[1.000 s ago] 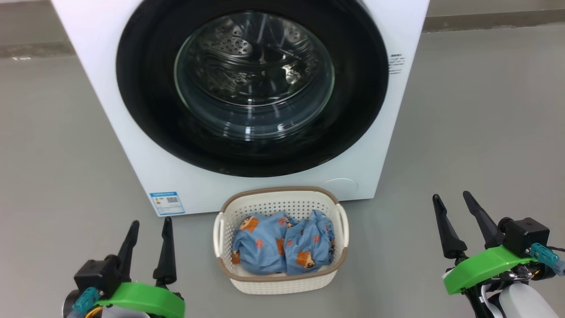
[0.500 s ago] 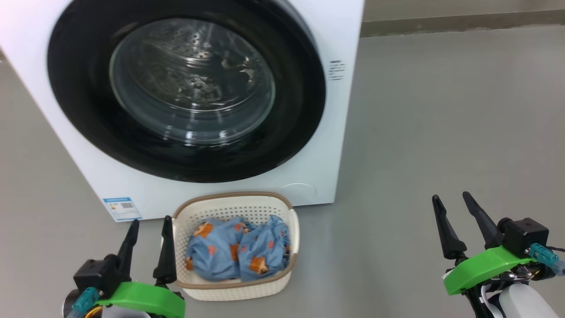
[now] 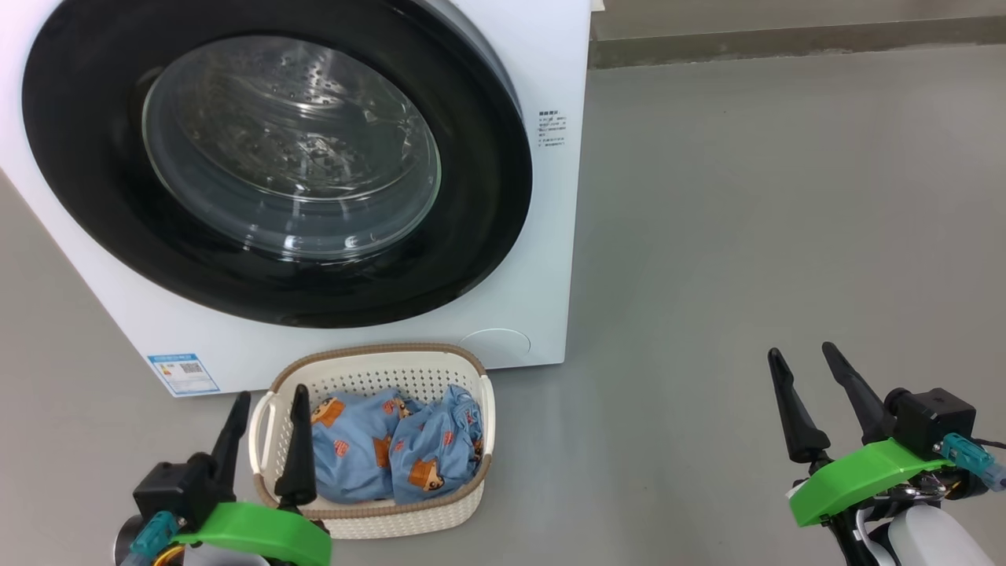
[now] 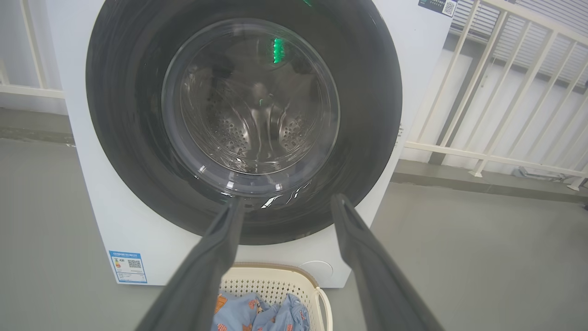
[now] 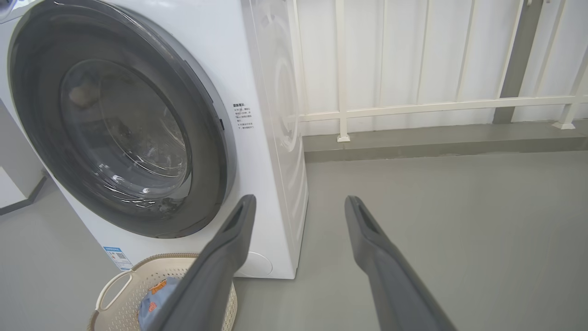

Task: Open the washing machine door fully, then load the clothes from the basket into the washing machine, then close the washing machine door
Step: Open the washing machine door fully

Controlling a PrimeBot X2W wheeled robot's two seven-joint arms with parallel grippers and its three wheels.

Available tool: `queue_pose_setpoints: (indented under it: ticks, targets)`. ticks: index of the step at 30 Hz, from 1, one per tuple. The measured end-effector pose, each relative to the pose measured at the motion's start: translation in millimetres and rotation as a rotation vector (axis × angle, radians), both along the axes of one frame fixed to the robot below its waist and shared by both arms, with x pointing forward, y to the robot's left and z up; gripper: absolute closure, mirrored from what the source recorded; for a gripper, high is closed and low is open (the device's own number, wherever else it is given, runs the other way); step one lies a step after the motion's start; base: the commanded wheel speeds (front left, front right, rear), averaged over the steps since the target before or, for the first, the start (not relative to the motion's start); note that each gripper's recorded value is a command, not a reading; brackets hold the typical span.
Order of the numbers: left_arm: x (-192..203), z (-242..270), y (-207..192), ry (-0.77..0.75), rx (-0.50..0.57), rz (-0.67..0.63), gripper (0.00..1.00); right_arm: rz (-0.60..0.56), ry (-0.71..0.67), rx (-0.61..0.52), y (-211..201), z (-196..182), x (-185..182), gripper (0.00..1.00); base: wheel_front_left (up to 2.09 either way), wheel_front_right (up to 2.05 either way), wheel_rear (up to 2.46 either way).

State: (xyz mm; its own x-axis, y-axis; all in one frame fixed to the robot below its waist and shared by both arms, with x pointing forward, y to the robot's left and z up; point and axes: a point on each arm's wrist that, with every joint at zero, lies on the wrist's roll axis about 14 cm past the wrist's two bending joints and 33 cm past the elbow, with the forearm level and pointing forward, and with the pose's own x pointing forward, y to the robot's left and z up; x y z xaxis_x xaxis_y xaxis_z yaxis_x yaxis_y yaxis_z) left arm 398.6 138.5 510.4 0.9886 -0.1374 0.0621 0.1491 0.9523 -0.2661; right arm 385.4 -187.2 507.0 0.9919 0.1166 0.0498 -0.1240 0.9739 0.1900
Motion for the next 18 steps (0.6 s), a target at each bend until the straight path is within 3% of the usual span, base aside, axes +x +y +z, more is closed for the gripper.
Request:
queue_pose_setpoints:
  ticks: [18]
  targets:
    - [0.3, -2.9, -0.5, 0.008, 0.000, -0.001, 0.00, -0.005, 0.012, 0.005, -1.3, -3.9, -0.6, 0.00, 0.00, 0.00, 0.00]
